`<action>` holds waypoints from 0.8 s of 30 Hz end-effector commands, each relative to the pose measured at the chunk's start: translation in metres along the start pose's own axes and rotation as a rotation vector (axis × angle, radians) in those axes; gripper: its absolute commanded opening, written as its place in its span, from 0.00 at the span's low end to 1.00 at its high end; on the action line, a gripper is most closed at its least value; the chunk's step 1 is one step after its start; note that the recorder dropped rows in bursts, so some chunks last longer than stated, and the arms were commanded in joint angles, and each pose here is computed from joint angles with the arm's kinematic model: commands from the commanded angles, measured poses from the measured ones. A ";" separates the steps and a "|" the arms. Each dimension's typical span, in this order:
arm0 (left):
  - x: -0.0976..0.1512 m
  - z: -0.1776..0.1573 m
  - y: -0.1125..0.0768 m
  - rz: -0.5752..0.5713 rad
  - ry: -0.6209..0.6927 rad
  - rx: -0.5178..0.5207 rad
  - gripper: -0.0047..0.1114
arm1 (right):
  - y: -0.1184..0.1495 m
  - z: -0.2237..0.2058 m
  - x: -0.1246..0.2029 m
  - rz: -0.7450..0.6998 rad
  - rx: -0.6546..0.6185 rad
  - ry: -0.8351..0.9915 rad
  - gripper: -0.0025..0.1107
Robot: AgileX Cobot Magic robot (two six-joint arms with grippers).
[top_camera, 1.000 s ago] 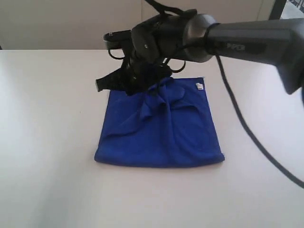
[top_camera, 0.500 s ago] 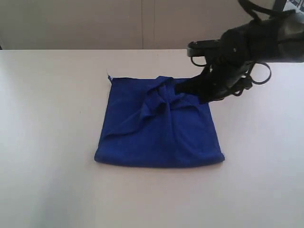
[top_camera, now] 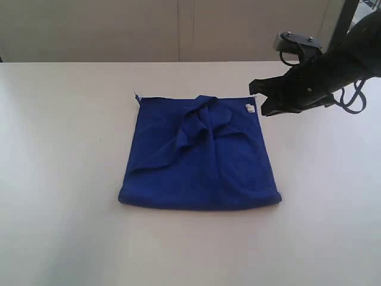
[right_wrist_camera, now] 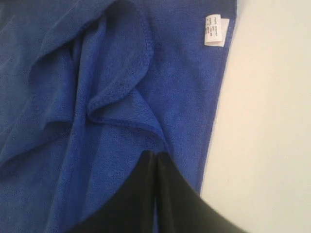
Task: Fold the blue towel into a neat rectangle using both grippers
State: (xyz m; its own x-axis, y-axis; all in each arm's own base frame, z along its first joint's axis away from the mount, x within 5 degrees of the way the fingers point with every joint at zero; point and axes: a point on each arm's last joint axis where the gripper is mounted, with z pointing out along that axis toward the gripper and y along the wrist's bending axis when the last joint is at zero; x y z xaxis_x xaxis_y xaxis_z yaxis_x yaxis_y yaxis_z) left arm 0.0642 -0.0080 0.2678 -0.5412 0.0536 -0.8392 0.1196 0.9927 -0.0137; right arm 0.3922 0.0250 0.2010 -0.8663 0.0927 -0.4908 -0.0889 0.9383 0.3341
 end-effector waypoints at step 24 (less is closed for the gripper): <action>-0.009 0.027 -0.010 -0.090 0.069 0.100 0.04 | 0.010 -0.016 0.006 -0.026 -0.061 0.066 0.02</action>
State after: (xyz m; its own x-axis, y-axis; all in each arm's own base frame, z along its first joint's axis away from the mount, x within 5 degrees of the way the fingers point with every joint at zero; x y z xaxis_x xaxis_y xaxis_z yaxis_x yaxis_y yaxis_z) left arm 0.0769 -0.0160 0.2681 -0.5543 -0.0153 -0.8322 0.1345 0.9850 -0.1077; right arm 0.3738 0.0320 0.2221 -0.8978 0.0484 -0.4377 -0.1418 0.9092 0.3914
